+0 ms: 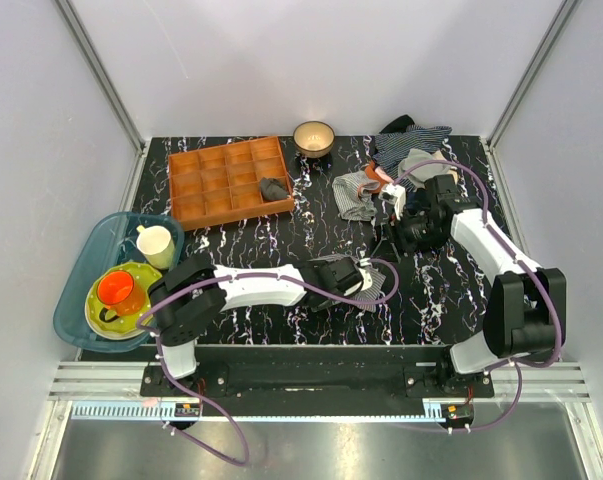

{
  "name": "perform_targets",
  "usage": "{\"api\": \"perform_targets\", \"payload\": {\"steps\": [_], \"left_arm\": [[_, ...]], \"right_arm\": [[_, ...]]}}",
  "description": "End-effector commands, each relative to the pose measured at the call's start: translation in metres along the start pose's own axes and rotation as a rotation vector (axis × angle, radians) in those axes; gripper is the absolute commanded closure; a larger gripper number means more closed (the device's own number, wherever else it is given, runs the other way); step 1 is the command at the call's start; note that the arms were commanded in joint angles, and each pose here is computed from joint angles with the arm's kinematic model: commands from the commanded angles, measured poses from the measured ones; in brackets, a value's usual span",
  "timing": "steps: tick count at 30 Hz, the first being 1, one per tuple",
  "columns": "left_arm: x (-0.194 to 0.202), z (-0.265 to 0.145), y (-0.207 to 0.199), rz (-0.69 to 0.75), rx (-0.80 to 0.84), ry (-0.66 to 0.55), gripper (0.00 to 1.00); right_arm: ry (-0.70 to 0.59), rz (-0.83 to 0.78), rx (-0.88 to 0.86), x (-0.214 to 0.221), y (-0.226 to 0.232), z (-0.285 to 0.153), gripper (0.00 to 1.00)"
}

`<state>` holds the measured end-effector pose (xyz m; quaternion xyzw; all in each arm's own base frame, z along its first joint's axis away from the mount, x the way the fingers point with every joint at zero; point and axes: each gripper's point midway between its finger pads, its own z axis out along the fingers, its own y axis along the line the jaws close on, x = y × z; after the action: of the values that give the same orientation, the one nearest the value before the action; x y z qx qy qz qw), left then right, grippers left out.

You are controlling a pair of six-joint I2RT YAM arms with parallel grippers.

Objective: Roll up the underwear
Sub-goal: Flatten out the underwear at the center of the board.

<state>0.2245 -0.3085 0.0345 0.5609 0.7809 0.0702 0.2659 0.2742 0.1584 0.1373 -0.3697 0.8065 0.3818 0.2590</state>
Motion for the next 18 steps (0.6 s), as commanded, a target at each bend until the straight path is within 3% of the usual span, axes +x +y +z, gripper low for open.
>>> {"api": "perform_targets", "payload": {"steps": [1,2,3,6,9,14,18], "left_arm": [[-0.015,-0.004,0.011,0.029,-0.046,-0.026,0.52],[-0.014,-0.003,0.011,0.036,-0.045,-0.021,0.63],[-0.015,-0.004,0.011,0.036,-0.046,-0.021,0.82],[-0.02,-0.011,0.013,0.023,-0.031,-0.042,0.94],[-0.027,-0.027,0.014,0.006,-0.01,-0.09,1.0],[-0.034,-0.055,0.025,-0.065,0.022,-0.172,1.0],[-0.034,-0.077,0.028,-0.162,0.086,-0.242,1.0]], "right_arm": [[-0.009,-0.013,-0.017,-0.008,-0.001,-0.003,0.36],[-0.004,-0.007,-0.022,-0.006,-0.002,-0.002,0.35],[0.004,-0.002,-0.029,-0.004,0.0,-0.001,0.36],[0.01,-0.02,-0.05,-0.001,0.005,-0.003,0.36],[0.0,-0.078,-0.086,0.004,0.015,-0.004,0.36],[-0.044,-0.26,-0.143,0.013,0.042,-0.006,0.37],[0.066,-0.386,-0.087,0.046,0.046,0.013,0.34]]}}
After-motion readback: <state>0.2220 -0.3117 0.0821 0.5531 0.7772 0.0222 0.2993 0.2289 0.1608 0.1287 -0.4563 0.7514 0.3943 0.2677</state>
